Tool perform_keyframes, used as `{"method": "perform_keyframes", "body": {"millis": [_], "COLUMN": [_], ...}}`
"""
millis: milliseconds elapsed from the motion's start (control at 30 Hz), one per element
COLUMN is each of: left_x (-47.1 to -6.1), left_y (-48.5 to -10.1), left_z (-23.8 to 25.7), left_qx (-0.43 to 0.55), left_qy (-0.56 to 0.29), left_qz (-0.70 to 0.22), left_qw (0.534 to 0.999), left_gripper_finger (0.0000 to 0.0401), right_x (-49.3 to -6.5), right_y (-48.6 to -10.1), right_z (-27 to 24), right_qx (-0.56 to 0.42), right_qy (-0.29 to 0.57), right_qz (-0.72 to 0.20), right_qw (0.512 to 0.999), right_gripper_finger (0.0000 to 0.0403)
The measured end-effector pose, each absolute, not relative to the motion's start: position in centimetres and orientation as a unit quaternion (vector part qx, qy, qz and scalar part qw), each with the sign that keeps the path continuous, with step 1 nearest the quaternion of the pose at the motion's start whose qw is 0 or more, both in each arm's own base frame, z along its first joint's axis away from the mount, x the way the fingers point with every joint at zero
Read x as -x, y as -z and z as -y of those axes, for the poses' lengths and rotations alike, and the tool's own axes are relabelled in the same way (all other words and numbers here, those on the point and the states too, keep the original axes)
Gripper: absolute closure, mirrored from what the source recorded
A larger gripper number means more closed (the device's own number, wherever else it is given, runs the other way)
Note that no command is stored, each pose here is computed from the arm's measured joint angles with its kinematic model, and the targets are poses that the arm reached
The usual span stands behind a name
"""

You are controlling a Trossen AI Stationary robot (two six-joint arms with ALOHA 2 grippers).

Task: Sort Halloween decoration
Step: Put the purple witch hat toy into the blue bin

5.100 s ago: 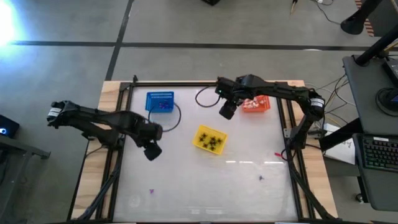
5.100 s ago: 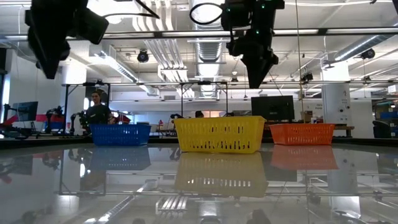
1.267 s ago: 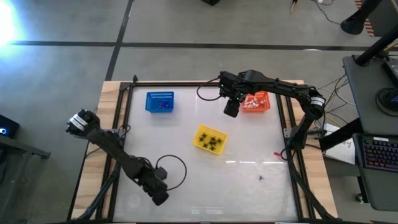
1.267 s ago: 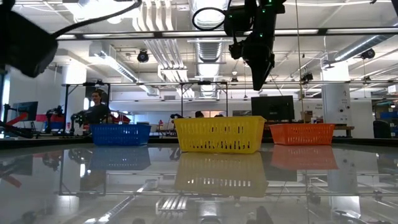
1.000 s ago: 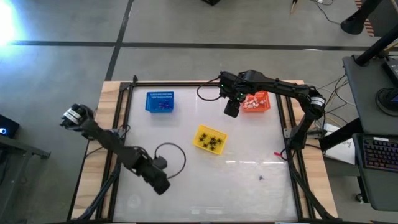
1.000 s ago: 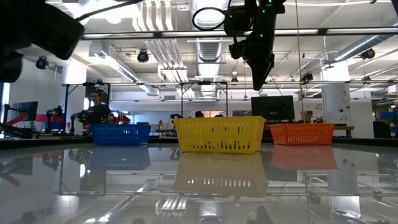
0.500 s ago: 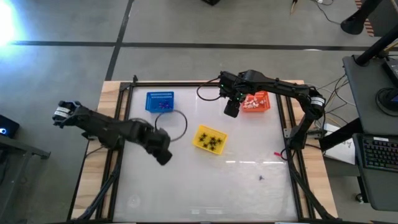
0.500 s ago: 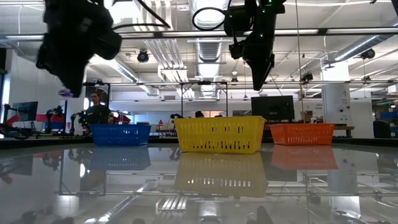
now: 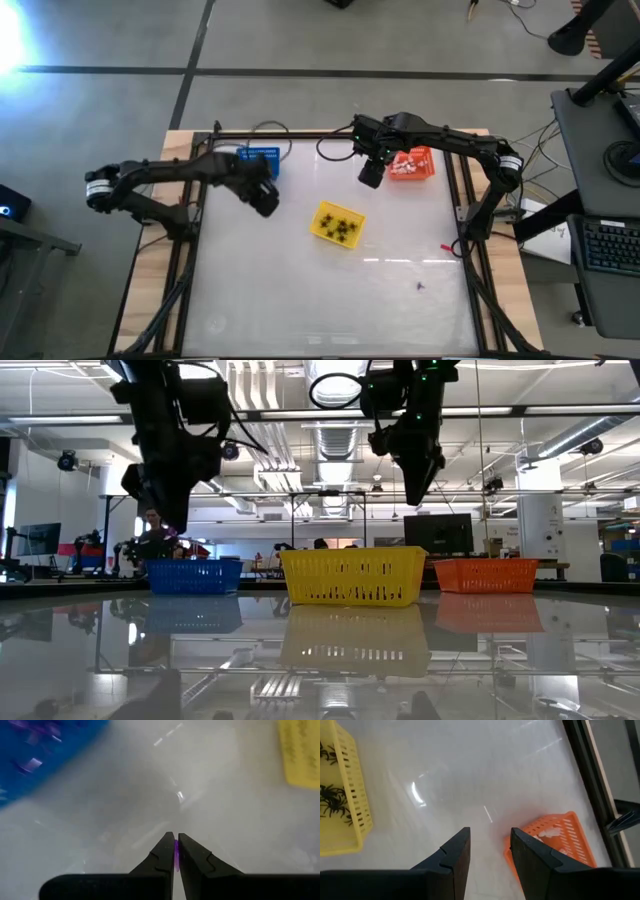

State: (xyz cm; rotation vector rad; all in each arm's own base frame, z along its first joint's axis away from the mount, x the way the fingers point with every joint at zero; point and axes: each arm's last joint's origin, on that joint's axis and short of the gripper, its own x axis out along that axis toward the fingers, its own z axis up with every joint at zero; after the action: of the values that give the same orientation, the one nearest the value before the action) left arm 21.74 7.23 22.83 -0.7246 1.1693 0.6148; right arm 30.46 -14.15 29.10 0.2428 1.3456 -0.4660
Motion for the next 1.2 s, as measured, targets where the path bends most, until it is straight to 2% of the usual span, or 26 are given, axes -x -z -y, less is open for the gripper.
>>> {"method": "perform_keyframes", "body": {"millis": [433, 867, 1200], "left_x": [-18.3, -16.8, -16.9], "left_y": [-23.2, -23.4, -23.4], "left_z": [-15.3, -17.5, -17.6], "left_qx": [0.298, 0.231, 0.187], "left_qy": [-0.335, -0.327, -0.301], "left_qz": [-0.482, -0.483, -0.496], "left_qw": [0.753, 0.779, 0.793], "left_gripper_finger": [0.0401, 0.0401, 0.0350], "right_x": [-30.5, -31.2, -32.1], "right_y": [-29.1, -29.1, -29.1], "right_z": [14.1, 12.5, 9.5], "right_qx": [-0.178, -0.233, -0.259], "right_qy": [0.267, 0.303, 0.311], "right_qz": [-0.594, -0.573, -0.564], "right_qw": [0.737, 0.725, 0.720], "right_gripper_finger": [0.0271, 0.0271, 0.0271]}}
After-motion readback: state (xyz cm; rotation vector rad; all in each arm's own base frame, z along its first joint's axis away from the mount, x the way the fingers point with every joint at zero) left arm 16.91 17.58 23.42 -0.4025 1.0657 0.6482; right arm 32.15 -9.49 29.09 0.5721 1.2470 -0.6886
